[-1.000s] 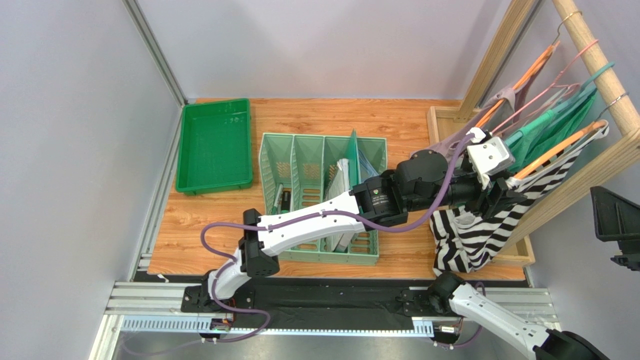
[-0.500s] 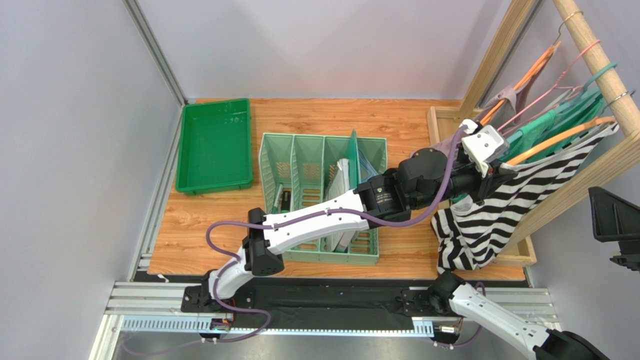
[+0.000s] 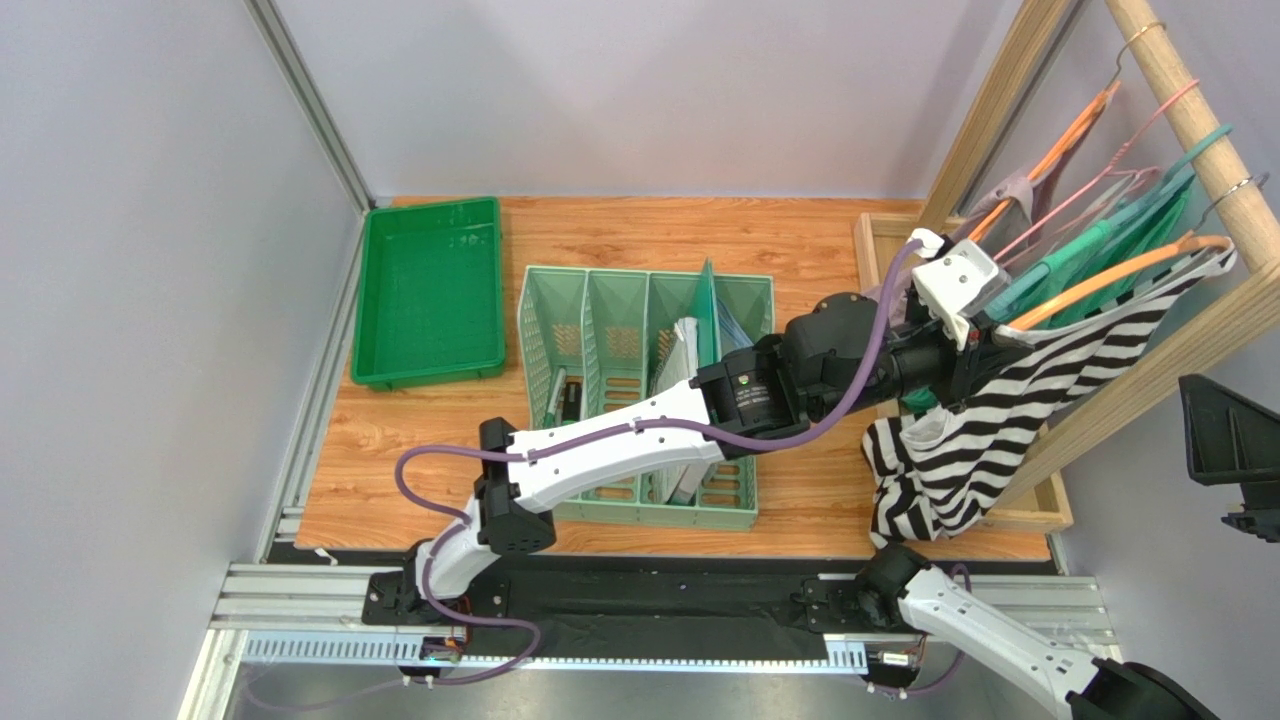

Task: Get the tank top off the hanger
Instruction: Pick up the hanger from the clothesline.

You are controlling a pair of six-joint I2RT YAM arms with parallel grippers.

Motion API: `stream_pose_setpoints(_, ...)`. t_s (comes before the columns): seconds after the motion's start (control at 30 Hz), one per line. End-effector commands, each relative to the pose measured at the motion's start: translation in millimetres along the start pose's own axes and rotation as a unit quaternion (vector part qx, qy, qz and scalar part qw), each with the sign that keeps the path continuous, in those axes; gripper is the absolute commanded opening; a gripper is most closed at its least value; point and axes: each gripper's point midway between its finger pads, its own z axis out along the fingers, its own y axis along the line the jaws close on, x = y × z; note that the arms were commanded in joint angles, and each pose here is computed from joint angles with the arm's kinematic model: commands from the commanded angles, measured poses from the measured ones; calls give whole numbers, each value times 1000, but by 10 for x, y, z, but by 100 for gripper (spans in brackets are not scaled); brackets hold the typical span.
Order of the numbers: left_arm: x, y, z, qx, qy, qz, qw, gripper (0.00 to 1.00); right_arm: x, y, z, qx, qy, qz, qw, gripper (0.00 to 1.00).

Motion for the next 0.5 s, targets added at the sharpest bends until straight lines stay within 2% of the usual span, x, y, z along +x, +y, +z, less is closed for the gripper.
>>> stream_pose_setpoints(0.0,-1238,-351,-498,42,-108,-26,993,0,397,-341,-131,33,79,-91,992,98)
stream_pose_setpoints(0.23,-1246,-388,-720,45,-73,-21,996,0,507,-218,-107,8,99,-83,992,98)
stream_pose_setpoints(0.27,-1293,-386,-801,43,-69,-20,996,0,529,-167,-109,-4,104,-80,991,98)
stream_pose_setpoints(0.33,-1147,-346,-855,35,-42,-13,998,0,569,-103,-105,-18,113,-80,990,98)
stream_pose_setpoints(0.37,-1252,-352,-974,36,-45,-13,998,0,624,-25,-103,-37,125,-82,988,99)
stream_pose_setpoints(0.43,-1071,-321,-1054,32,-13,-10,999,0,682,59,-107,-60,138,-90,985,100)
stream_pose_setpoints(0.47,-1187,-317,-1188,31,-17,-12,999,0,753,143,-114,-82,152,-92,981,100)
